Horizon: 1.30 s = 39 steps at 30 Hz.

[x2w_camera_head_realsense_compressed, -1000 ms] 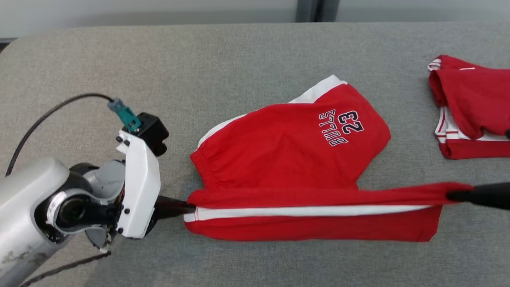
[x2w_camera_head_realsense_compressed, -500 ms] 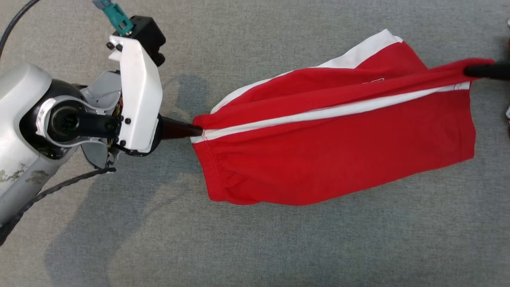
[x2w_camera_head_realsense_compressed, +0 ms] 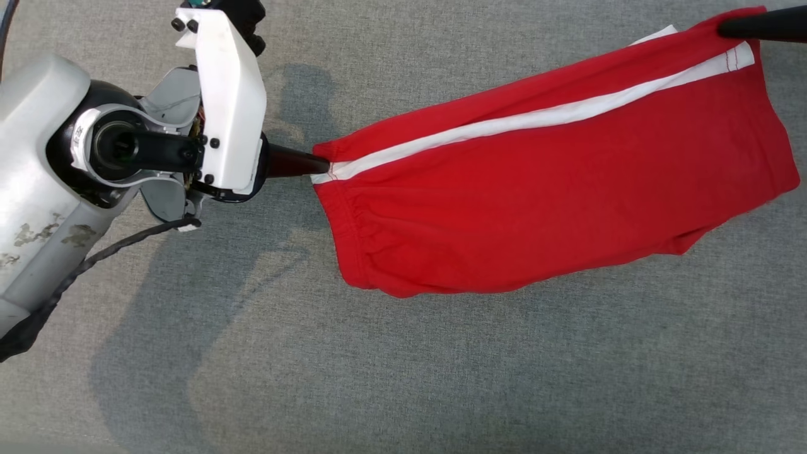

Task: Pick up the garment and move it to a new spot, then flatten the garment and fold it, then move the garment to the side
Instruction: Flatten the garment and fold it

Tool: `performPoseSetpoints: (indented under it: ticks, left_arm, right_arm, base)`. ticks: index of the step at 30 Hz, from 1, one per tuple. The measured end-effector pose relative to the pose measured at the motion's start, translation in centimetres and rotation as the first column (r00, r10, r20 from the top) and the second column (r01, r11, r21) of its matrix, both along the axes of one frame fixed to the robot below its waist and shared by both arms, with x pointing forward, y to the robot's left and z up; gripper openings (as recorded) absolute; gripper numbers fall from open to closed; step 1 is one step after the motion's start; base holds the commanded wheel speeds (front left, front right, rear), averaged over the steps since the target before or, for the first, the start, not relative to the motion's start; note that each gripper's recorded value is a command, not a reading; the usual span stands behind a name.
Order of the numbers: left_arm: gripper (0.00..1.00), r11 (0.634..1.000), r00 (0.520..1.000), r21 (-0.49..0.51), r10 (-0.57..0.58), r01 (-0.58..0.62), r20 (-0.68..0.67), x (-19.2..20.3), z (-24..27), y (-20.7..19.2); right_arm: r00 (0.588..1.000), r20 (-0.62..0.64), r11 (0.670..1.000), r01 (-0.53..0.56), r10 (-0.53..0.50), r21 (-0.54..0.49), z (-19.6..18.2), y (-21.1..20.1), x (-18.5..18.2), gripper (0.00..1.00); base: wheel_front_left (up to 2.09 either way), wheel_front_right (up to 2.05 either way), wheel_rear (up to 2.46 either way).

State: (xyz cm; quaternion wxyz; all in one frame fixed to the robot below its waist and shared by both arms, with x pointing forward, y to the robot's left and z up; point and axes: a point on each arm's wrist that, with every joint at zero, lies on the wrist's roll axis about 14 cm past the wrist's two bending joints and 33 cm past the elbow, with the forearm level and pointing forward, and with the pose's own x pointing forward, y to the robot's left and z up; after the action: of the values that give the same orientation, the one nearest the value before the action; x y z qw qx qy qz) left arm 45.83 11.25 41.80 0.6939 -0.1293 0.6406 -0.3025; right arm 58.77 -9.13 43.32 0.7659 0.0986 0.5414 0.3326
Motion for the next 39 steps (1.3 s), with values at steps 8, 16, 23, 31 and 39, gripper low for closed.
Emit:
performPoseSetpoints:
  ticks: [8, 16, 23, 31, 39]
  left_arm:
    - [1.00, 0.999, 0.999, 0.034, 0.013, -0.014, 0.036, 0.1, 0.4, 0.9]
    - [1.00, 0.995, 0.955, 0.087, 0.023, -0.051, 0.296, 2.3, 3.2, 2.8]
    - [1.00, 0.985, 0.783, 0.022, 0.121, -0.169, 0.611, 4.2, 6.6, 4.2]
    - [1.00, 0.944, 0.548, -0.078, 0.253, -0.321, 0.797, 2.7, 8.0, 5.1]
    - [1.00, 0.862, 0.311, -0.253, 0.410, -0.440, 0.857, -0.1, 9.2, 5.2]
  right_arm:
    - [0.999, 0.033, 0.999, 0.034, -0.034, 0.005, 0.9, 0.1, -0.6, 1.00]
    - [0.944, 0.295, 0.979, 0.096, -0.147, 0.181, 7.4, 1.3, 0.2, 1.00]
    - [0.793, 0.543, 0.947, 0.127, -0.277, 0.296, 12.1, 0.6, -1.3, 1.00]
    - [0.678, 0.594, 0.896, 0.258, -0.434, 0.361, 10.8, -2.5, -3.3, 1.00]
    - [0.749, 0.469, 0.882, 0.369, -0.469, 0.293, 4.0, -3.0, -4.8, 1.00]
  base:
    - [0.00, 0.00, 0.00]
    - [0.00, 0.00, 0.00]
    - [0.00, 0.00, 0.00]
    - [0.00, 0.00, 0.00]
    - [0.00, 0.00, 0.00]
